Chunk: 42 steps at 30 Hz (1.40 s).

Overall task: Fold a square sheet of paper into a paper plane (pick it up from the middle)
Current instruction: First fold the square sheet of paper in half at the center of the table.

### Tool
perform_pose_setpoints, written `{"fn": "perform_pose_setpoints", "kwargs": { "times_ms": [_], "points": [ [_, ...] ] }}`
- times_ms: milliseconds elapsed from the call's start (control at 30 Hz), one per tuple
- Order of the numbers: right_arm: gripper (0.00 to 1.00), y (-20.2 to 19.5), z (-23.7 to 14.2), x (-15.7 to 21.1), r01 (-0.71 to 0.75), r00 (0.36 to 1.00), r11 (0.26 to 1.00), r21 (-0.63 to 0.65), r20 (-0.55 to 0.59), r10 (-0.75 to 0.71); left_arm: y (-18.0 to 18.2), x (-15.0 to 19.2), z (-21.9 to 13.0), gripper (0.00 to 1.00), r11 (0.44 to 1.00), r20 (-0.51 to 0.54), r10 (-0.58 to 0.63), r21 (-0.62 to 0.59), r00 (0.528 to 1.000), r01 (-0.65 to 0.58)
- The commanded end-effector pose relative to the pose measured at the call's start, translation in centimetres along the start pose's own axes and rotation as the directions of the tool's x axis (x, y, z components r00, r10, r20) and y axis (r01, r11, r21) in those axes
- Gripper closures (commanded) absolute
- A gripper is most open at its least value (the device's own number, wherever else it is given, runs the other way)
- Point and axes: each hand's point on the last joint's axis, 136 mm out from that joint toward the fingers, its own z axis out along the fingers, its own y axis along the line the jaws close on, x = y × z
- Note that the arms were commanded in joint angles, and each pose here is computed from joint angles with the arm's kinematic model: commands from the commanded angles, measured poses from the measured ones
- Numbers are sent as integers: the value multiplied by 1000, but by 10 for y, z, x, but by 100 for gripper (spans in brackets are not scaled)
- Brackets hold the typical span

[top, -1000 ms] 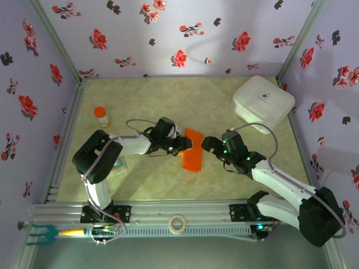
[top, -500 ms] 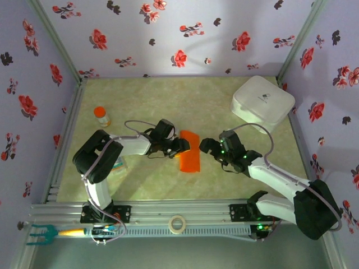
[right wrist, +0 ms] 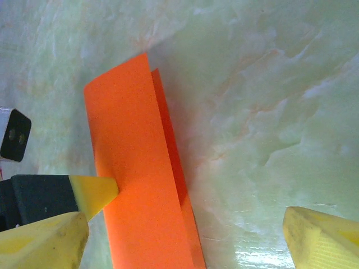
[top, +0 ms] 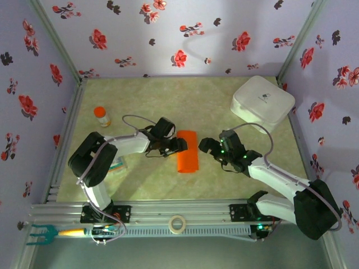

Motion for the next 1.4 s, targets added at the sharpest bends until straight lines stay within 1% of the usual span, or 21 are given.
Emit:
{"fn": "perform_pose_setpoints", "kwargs": {
  "times_ms": [0, 167, 333, 500, 733, 1000, 1233, 1367],
  "points": [
    [11, 10, 2, -3, -3, 1000, 999, -38, -1, 3, 0, -4, -12, 38, 998, 24, 49, -49, 999, -47],
    [14, 12, 6, -1, -10, 1000, 998, -57, -16, 9, 5, -2, -8, 42, 997, 14, 43, -69, 999, -42],
    [15, 14, 12, 2, -15, 999, 998, -62, -43, 13, 16, 1, -3, 44, 993, -8, 28, -116, 1000, -29],
    [15, 14, 17, 4, -24, 998, 998, -64, -59, 20, 26, 0, -2, 46, 988, 7, 9, -157, 1000, -8],
    [16, 11, 19, 6, -27, 998, 998, -56, -63, 23, 35, 2, 6, 46, 980, -21, 2, -200, 1000, -6],
    [16, 10, 20, 6, -28, 998, 998, -50, -65, 25, 35, 1, 12, 43, 978, -29, -9, -207, 1000, 3],
    [14, 7, 21, 7, -30, 997, 999, -33, -70, 28, 47, 6, 19, 41, 964, -73, -8, -265, 997, -11],
    [12, 1, 21, 6, -28, 997, 1000, 6, -66, 28, 55, 11, 21, 41, 951, -107, 8, -305, 994, -40]
  ]
}}
